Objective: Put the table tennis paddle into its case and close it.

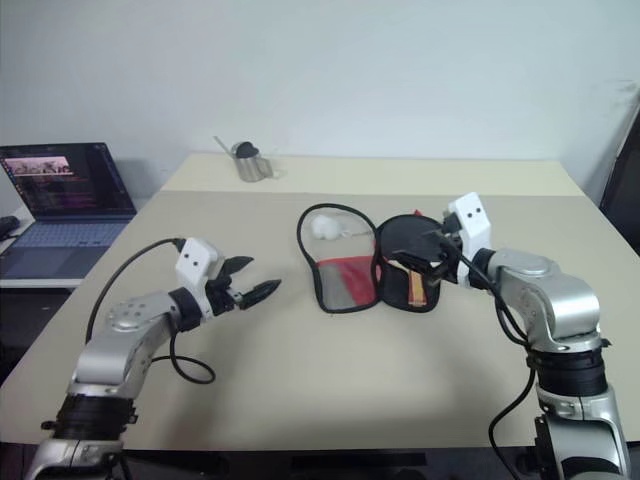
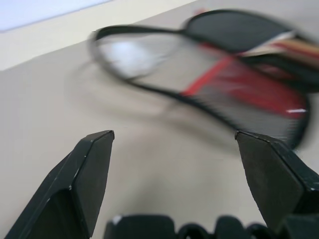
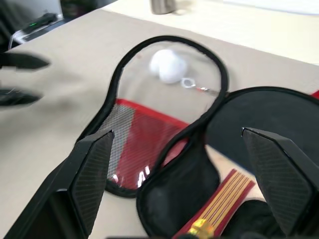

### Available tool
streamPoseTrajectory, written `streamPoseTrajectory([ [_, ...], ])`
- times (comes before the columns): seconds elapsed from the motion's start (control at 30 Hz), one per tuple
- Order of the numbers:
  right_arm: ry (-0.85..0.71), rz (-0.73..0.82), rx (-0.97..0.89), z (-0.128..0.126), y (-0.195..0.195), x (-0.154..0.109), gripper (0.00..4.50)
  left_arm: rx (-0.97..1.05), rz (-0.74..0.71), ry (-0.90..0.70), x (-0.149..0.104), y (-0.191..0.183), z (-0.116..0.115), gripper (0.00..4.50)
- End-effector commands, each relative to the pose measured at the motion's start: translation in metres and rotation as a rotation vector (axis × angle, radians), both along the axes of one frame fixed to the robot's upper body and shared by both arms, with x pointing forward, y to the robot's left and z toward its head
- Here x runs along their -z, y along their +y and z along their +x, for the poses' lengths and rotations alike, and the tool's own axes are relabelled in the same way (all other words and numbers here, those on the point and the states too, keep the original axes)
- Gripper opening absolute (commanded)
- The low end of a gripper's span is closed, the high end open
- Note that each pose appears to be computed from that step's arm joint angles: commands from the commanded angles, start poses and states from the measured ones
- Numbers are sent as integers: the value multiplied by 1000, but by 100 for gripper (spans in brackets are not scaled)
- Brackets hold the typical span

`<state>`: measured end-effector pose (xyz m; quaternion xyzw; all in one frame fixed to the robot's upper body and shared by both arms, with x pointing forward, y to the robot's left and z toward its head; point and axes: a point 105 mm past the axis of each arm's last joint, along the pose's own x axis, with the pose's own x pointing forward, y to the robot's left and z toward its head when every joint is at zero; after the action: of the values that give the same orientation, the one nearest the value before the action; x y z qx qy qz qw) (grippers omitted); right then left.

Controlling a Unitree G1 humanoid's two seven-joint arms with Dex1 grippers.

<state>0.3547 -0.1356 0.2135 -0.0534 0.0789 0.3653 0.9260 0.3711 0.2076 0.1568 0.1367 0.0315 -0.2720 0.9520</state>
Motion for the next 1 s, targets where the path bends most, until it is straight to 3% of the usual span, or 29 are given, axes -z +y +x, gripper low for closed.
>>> streamPoseTrajectory([
  [0.03,-44,-26,-38,-7,-3,-6,447,-79,22,-52,-9,8,19,426],
  [0.5,-42,-73,-58,-29,-34,-2,447,-56,8,40,26,-36,71,426],
  [0.8,-46,-126,-67,-44,-57,1,447,53,21,76,36,-71,75,426],
  [1.0,-49,-120,-35,-43,-62,2,447,159,5,50,26,-108,75,426],
])
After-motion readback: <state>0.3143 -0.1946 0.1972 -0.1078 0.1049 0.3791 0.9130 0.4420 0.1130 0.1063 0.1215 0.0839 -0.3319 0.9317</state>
